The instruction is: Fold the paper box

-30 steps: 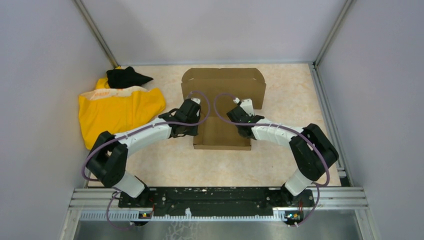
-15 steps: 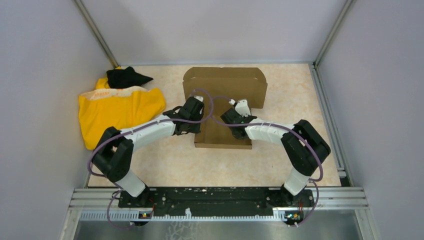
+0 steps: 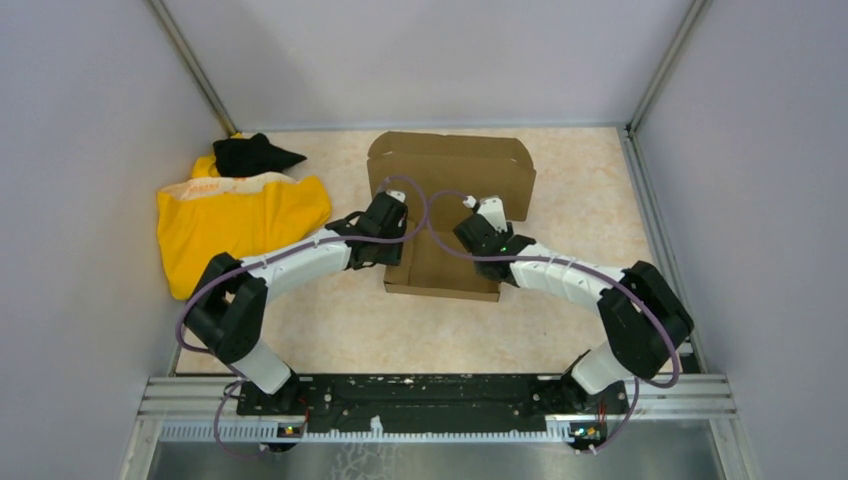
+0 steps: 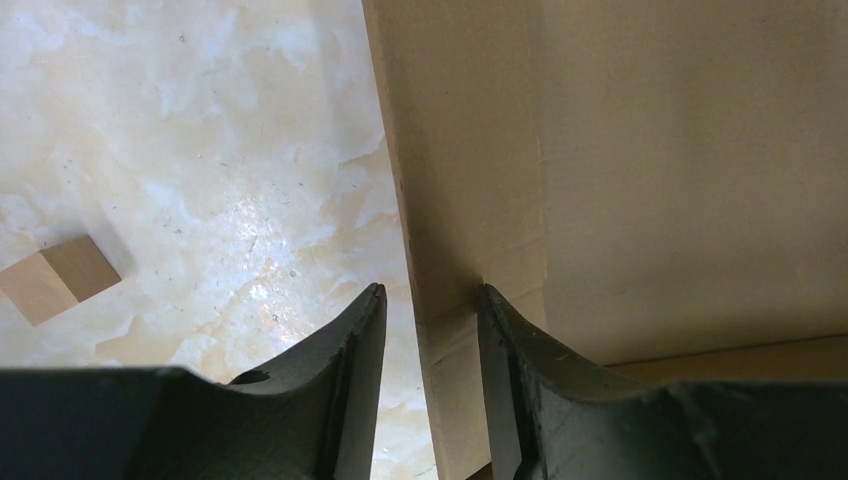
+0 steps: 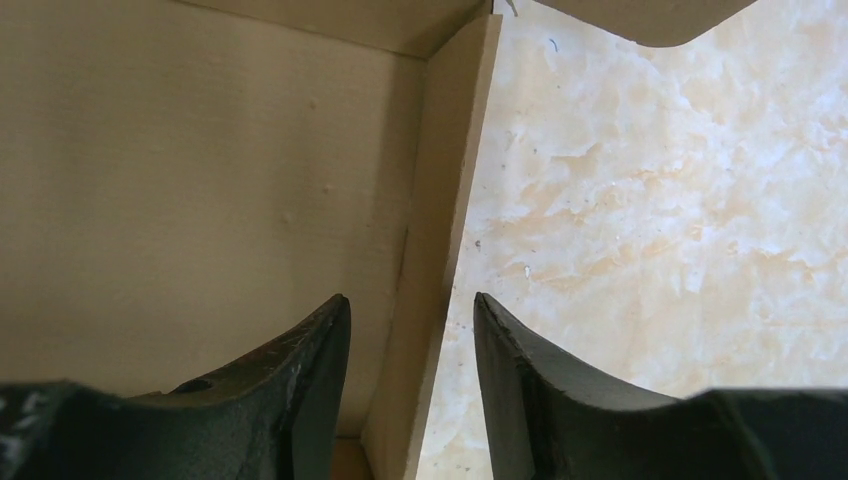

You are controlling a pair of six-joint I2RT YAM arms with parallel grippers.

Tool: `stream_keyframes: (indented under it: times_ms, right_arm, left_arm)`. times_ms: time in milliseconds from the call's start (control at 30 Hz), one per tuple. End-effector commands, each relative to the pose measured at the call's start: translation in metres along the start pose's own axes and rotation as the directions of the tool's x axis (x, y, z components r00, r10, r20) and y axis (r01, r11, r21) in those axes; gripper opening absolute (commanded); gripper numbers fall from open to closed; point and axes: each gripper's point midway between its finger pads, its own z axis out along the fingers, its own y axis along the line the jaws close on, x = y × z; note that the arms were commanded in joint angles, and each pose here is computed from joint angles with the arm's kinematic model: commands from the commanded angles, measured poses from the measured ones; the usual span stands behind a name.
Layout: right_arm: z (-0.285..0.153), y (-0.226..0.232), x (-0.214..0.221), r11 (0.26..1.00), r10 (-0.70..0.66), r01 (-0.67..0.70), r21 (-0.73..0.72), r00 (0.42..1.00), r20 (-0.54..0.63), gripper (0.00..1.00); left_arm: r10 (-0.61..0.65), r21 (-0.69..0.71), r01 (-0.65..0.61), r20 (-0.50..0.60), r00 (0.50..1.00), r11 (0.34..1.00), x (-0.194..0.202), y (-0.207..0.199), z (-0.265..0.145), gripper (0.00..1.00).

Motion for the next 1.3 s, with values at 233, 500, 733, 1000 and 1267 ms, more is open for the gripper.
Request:
stream_keyframes:
  times_ms: [233,500,733,1000,1267]
  right_arm:
    - [0.007,-0.005,-0.028,0.996,0.089,-0.090,0.009,0.992,0.094,0.48]
    - [0.039,-0.007,-0.032,0.988,0.121,-0.133,0.083,0.983,0.140,0.43]
    - [0.048,-0.015,-0.039,0.974,0.161,-0.188,0.127,0.967,0.197,0.35]
    - [0.053,-0.013,-0.037,0.977,0.154,-0.176,0.118,0.972,0.179,0.18]
    - [0.025,-0.013,-0.044,0.977,0.209,-0.213,-0.004,0.954,0.215,0.39]
  left_arm:
    - [-0.009,0.018,0.008,0.045,0.999,1.000,-0.020,-0.009,-0.005,0.46]
    - [-0.003,0.012,0.003,0.045,0.999,1.000,-0.019,-0.009,-0.005,0.46]
    - [0.003,-0.001,-0.003,0.044,0.999,1.000,-0.018,-0.008,-0.003,0.46]
    - [0.008,-0.026,-0.007,0.052,0.999,1.000,-0.020,-0.004,0.000,0.46]
    - [0.031,-0.058,-0.027,0.065,0.997,0.998,-0.023,0.001,0.004,0.54]
